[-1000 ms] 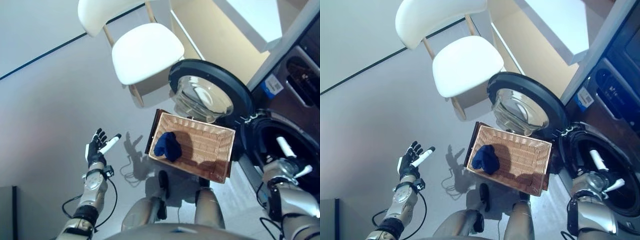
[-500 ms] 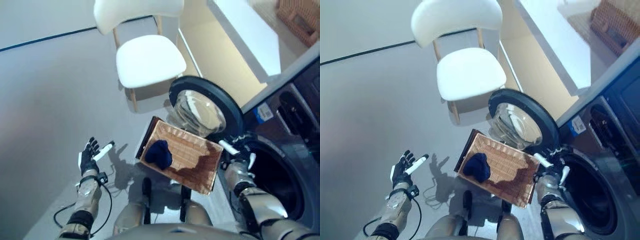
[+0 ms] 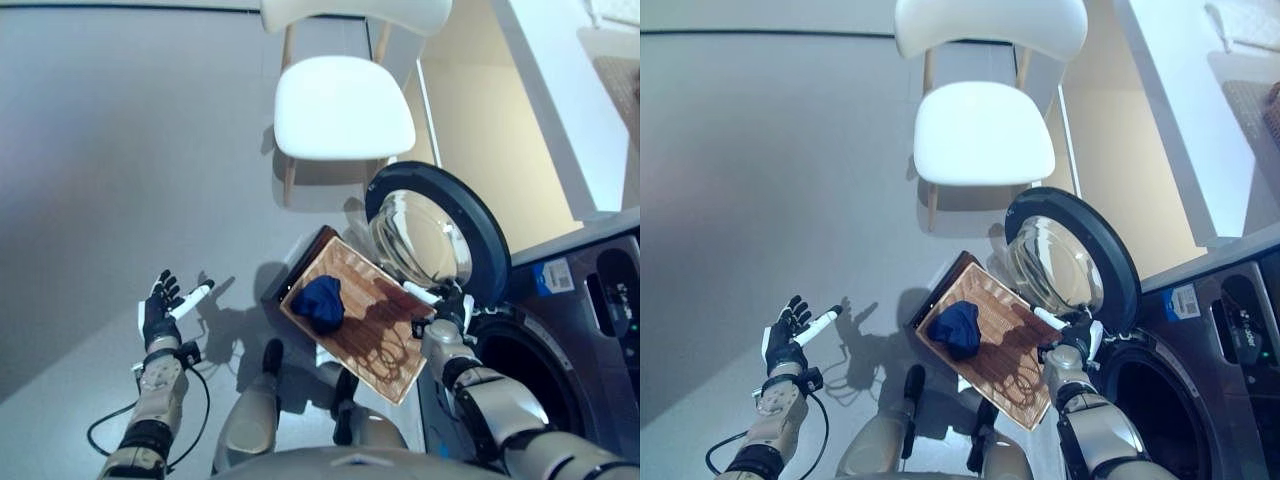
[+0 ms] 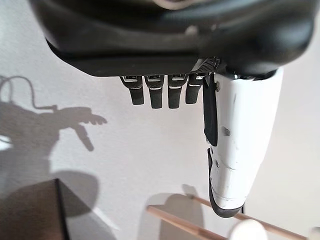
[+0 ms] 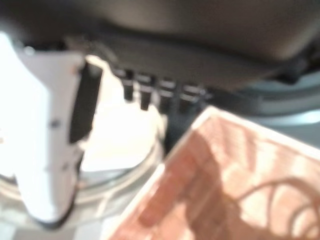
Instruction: Pick up the clothes and place them into the washing machine
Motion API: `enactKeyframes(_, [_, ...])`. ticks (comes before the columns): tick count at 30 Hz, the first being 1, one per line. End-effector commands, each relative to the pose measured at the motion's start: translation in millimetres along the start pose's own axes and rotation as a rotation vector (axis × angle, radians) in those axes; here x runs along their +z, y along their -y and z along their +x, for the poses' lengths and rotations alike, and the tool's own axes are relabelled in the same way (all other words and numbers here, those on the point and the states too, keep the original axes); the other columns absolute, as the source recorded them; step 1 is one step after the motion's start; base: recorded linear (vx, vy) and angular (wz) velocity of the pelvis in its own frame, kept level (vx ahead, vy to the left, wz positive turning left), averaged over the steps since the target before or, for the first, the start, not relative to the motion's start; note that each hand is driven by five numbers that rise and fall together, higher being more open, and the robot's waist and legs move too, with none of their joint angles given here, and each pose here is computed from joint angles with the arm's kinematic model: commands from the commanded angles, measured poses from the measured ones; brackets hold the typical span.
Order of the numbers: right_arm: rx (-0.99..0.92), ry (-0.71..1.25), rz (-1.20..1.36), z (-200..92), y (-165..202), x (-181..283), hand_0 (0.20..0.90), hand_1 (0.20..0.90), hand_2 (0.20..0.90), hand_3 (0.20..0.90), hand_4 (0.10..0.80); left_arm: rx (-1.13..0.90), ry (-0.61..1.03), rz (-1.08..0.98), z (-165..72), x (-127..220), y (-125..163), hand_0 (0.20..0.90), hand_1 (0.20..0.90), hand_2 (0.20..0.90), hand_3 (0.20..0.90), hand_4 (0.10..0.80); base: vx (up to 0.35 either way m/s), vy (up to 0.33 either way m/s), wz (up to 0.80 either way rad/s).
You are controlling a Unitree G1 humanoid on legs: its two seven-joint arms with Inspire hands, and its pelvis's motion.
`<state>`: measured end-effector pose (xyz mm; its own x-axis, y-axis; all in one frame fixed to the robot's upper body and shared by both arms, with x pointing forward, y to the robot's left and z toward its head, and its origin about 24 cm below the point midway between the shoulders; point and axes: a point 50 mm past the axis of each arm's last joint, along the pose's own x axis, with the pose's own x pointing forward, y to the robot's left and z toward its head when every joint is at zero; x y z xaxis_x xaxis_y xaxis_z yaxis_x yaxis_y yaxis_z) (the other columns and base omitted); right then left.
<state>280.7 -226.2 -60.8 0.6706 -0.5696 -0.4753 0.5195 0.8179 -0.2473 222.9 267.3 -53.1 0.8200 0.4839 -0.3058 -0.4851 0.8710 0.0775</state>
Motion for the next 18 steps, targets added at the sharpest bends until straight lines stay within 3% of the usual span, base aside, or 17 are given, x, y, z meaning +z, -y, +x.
enactKeyframes(1, [0.099, 0.143, -0.094, -3, -25, 33, 0.9, 0.9, 0.9, 0.9, 0.8, 0.005, 0.204, -0.013, 11, 44, -2, 0.9, 0.9, 0.9, 0.9, 0.8, -0.057, -0.005, 0.07])
enactKeyframes(10, [0.213, 0.242, -0.23, -18, -62, 53, 0.9, 0.9, 0.9, 0.9, 0.8, -0.025, 0.295, -0.041, 12, 68, 8, 0.9, 0.9, 0.9, 0.9, 0.8, -0.039, -0.001, 0.03])
enactKeyframes(18, [0.264, 0.242, -0.209, -29, -80, 54, 0.9, 0.9, 0.9, 0.9, 0.8, -0.046, 0.264, -0.001, 12, 61, 10, 0.9, 0.9, 0.9, 0.9, 0.8, 0.008, 0.005, 0.15])
